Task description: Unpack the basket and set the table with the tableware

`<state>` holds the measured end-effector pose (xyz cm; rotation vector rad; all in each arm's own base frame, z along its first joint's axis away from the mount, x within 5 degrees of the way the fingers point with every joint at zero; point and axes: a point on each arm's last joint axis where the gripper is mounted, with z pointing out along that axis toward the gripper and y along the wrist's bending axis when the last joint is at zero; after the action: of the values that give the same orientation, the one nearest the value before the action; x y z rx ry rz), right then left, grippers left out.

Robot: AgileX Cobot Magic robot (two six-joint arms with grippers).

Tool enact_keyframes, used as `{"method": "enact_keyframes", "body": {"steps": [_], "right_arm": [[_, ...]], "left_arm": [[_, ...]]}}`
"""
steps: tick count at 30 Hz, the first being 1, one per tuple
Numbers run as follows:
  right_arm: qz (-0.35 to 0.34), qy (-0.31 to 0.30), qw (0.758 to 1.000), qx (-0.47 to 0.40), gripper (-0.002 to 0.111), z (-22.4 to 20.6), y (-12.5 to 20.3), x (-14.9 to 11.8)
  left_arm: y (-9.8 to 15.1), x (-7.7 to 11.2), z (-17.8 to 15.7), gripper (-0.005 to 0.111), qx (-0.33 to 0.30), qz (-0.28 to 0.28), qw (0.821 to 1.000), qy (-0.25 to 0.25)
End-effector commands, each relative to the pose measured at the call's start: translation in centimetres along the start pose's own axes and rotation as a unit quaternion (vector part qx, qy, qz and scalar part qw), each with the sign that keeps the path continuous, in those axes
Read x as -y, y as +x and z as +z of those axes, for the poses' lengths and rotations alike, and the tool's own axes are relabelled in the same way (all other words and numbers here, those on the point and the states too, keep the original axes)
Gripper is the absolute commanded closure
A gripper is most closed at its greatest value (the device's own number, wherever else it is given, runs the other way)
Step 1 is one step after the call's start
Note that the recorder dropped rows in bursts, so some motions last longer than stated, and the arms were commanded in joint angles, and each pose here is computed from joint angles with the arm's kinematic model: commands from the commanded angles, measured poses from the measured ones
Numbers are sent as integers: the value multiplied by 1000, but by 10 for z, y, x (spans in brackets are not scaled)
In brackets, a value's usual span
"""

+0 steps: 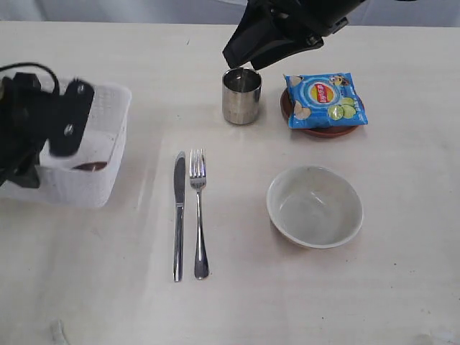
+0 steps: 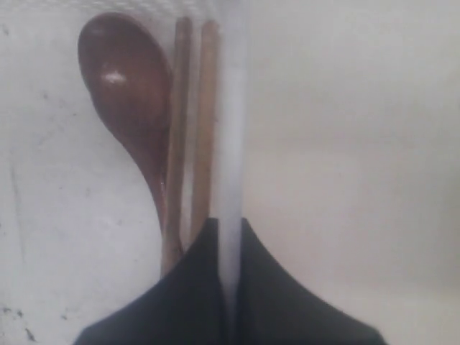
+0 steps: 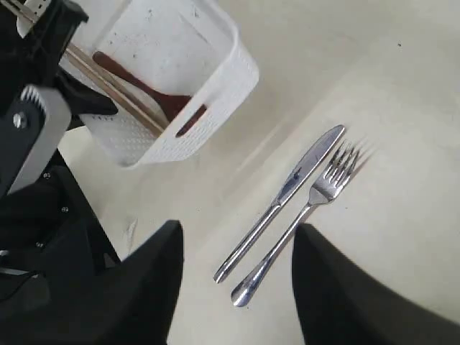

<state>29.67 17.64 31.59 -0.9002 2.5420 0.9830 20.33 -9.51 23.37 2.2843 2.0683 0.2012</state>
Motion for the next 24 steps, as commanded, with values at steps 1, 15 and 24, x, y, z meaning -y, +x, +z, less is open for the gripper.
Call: {"method": "enact_keyframes", "body": {"steps": [1,15,24], "right_arm": [[-6,-6,1000,6,62,-1,0,-3],[-10,-2,1000,16,62,-1,-2,-3],[-7,2,1000,16,62,4,1,1]], "left_arm": [[10,14,9,107,-33,204,977,-52],[12,16,29,107,-66,292,953,46],[1,24,24,107,-12,231,962,146]]}}
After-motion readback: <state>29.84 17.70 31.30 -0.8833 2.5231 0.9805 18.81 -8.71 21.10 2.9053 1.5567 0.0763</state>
